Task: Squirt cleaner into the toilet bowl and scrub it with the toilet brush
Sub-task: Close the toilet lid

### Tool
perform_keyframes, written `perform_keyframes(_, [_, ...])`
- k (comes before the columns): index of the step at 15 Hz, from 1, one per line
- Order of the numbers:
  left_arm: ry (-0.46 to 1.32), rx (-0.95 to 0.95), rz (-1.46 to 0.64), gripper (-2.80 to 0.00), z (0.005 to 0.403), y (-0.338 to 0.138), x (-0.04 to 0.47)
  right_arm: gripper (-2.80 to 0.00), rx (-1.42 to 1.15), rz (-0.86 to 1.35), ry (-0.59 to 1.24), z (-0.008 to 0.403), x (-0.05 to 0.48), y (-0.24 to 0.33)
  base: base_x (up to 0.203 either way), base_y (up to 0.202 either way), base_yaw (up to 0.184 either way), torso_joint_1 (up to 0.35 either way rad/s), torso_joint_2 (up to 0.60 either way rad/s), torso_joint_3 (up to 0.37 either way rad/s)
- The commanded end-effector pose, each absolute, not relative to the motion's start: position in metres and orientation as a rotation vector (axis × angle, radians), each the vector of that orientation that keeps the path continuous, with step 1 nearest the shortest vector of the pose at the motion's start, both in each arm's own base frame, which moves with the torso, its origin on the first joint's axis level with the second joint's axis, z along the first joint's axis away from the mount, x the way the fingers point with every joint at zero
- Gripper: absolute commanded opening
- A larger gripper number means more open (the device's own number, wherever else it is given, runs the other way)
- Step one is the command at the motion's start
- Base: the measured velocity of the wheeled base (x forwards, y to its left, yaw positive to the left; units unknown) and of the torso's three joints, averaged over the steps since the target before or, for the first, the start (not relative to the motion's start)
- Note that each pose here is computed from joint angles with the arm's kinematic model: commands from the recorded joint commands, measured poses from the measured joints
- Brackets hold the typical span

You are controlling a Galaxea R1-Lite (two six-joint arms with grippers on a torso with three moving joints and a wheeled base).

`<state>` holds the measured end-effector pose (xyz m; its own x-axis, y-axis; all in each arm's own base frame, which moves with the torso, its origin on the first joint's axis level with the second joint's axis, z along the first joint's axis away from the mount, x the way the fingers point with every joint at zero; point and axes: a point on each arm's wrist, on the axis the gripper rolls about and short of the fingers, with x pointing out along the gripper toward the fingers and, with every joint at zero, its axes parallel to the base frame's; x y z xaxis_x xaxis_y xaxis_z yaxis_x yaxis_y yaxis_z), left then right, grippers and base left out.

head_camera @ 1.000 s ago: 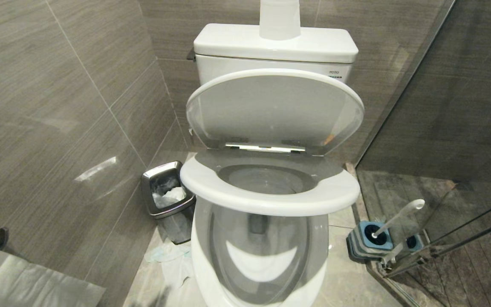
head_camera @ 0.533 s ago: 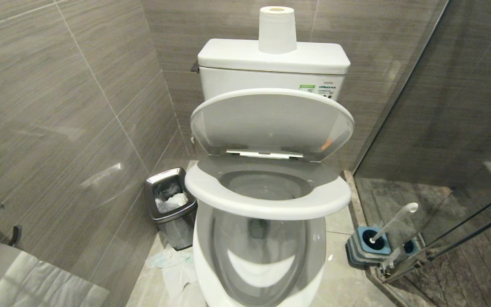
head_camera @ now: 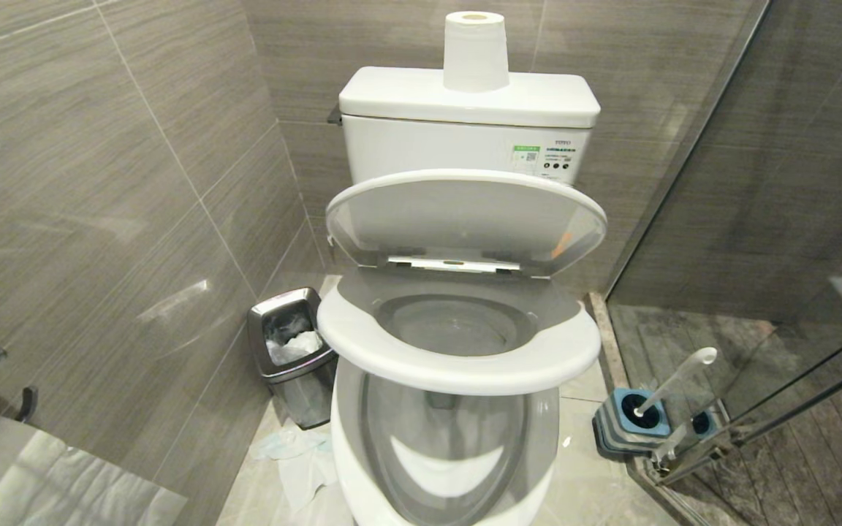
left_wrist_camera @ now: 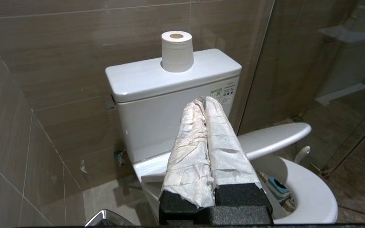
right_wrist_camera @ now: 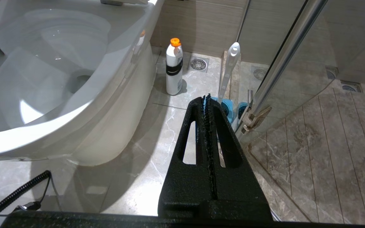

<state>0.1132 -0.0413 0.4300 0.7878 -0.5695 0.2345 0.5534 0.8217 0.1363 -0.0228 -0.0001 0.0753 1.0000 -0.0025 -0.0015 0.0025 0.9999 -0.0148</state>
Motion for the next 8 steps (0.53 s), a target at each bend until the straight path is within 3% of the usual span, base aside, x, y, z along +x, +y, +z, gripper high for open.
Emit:
perform_keyframes(1, [-0.228,0.058,-0.620,-2.80,0.444,-0.051,0.136,-2.80,-0.015,-0.003,0.004,0.075,-0.023,0.000,0.000,0.000,0.000,0.000,0.00,0.000])
perform_keyframes(4, [-0.147,0.047,-0.629,-2.80,0.447,-0.073,0.144,-2.80,-0.015,-0.002,0.005,0.075,-0.023,0.000,0.000,0.000,0.000,0.000,0.00,0.000])
perform_keyframes(8, [-0.075,0.199,-0.567,-2.80,0.434,-0.088,0.154,-2.80,-0.015,-0.002,0.005,0.075,-0.023,0.000,0.000,0.000,0.000,0.000,0.00,0.000])
